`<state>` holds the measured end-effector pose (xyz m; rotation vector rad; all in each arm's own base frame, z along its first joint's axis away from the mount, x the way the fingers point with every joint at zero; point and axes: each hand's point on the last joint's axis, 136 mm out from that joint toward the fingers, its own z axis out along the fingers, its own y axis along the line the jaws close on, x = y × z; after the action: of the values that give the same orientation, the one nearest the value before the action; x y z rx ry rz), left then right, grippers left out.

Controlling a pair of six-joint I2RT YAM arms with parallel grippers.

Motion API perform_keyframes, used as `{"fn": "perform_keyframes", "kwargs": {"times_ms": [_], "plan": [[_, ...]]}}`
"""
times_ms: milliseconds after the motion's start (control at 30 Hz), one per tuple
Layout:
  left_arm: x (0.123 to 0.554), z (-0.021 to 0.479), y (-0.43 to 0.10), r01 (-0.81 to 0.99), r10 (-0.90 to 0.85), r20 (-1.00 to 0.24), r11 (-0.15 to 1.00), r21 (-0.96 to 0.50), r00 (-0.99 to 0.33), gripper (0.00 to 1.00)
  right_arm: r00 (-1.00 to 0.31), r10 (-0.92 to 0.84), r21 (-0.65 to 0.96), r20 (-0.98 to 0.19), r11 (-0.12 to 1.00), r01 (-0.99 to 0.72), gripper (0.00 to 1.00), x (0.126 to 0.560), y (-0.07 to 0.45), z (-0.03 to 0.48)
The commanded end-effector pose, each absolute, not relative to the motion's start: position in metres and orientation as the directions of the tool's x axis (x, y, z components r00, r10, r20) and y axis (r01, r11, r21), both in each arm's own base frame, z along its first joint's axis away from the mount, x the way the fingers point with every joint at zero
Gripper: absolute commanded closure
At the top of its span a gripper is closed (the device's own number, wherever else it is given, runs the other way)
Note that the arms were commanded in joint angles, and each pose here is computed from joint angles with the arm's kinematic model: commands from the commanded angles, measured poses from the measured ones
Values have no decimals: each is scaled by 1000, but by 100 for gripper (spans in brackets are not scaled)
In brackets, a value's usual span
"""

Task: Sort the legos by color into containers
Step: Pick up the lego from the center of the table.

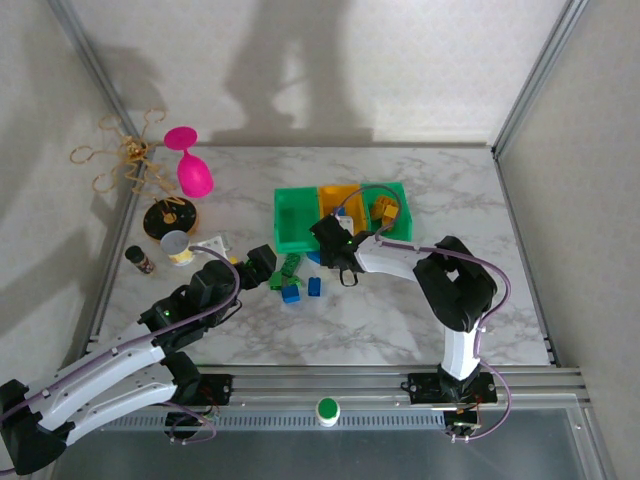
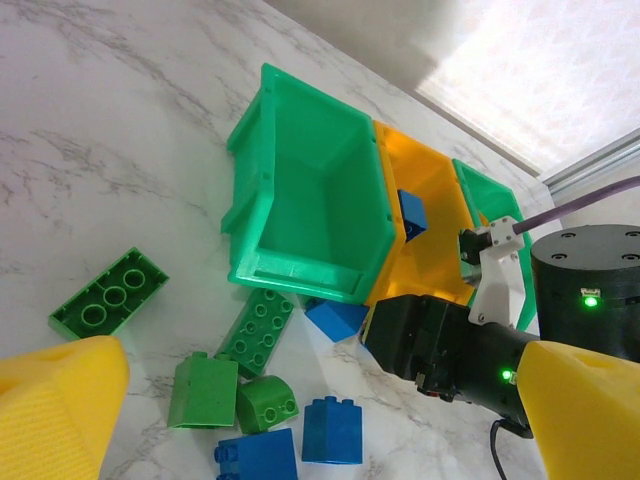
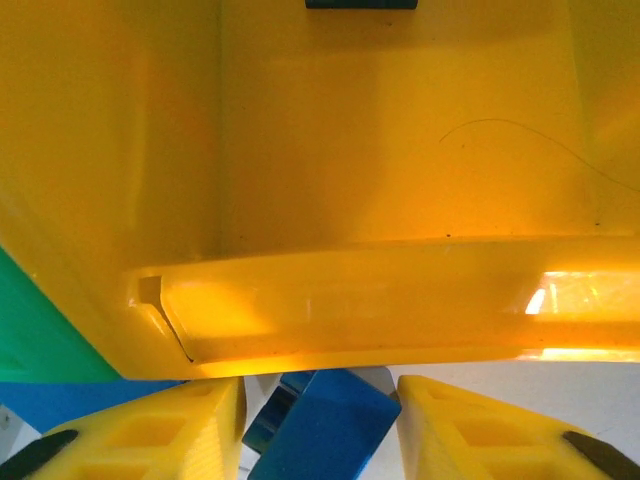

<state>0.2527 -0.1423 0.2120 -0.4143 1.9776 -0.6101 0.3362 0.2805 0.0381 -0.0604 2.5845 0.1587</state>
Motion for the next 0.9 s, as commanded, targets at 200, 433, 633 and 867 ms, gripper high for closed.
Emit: {"fn": "perform_keyframes", "kwargs": {"times_ms": [200,433,633,867], "plan": [[254,217,-138,-37,-527,-728,820,-572,-439,0,-840,-9,65,-542,997,-52,67,334,265,43],[253,217,-137,-38,-526,-727,821,-570,-441,0,-836,-13,64,-548,996,-58,72,334,264,49],[252,219,-135,-37,-527,-729,820,-571,-436,0,-831,-8,81,-556,995,-64,74,331,262,62],[253,229,-136,-26,-528,-735,819,-574,-425,0,-814,-15,98,-580,991,-88,75,325,257,90]]}}
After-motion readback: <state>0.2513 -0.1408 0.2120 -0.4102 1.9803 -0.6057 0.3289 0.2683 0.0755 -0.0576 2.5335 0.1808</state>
